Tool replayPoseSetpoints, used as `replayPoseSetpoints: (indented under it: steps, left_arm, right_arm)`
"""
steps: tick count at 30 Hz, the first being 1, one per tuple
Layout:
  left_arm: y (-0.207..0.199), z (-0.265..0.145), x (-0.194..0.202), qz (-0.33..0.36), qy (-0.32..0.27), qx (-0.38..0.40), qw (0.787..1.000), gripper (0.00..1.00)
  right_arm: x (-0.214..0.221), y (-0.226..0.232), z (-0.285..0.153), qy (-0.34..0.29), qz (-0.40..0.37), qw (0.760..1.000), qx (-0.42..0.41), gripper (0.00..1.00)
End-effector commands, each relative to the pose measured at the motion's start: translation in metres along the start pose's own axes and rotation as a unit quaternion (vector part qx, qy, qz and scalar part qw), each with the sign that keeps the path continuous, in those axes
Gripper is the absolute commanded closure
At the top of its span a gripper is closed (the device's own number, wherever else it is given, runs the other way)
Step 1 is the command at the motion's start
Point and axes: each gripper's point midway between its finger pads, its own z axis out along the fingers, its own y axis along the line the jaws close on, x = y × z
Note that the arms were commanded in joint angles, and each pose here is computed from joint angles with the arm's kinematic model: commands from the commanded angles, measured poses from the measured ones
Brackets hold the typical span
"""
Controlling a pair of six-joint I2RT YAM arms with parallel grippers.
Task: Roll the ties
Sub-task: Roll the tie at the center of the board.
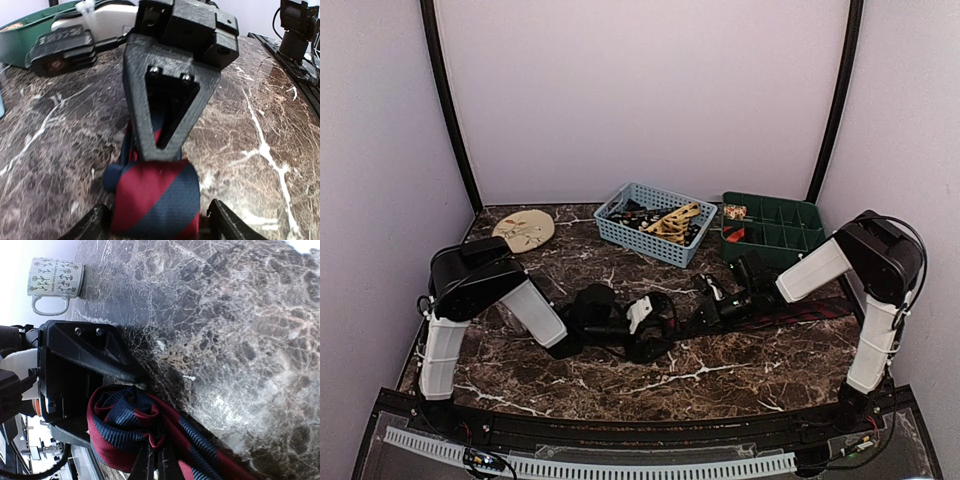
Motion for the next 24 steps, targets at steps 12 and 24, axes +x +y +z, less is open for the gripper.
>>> replayPoseSetpoints:
  steps: [12, 24]
  left_arm:
    - [-0.006, -0.004, 0.02, 0.023, 0.085, 0.018, 0.996, 0.74]
    - [-0.005, -0.037, 0.07, -0.014, 0.238, -0.01, 0.971, 0.77]
  right_arm:
    - [0.013, -0.021, 0.004, 0.009, 0.044, 0.998, 0.049, 0.88]
    - [-0.017, 0.051, -0.009, -0.008, 0.015, 1.0, -0.018, 0.56]
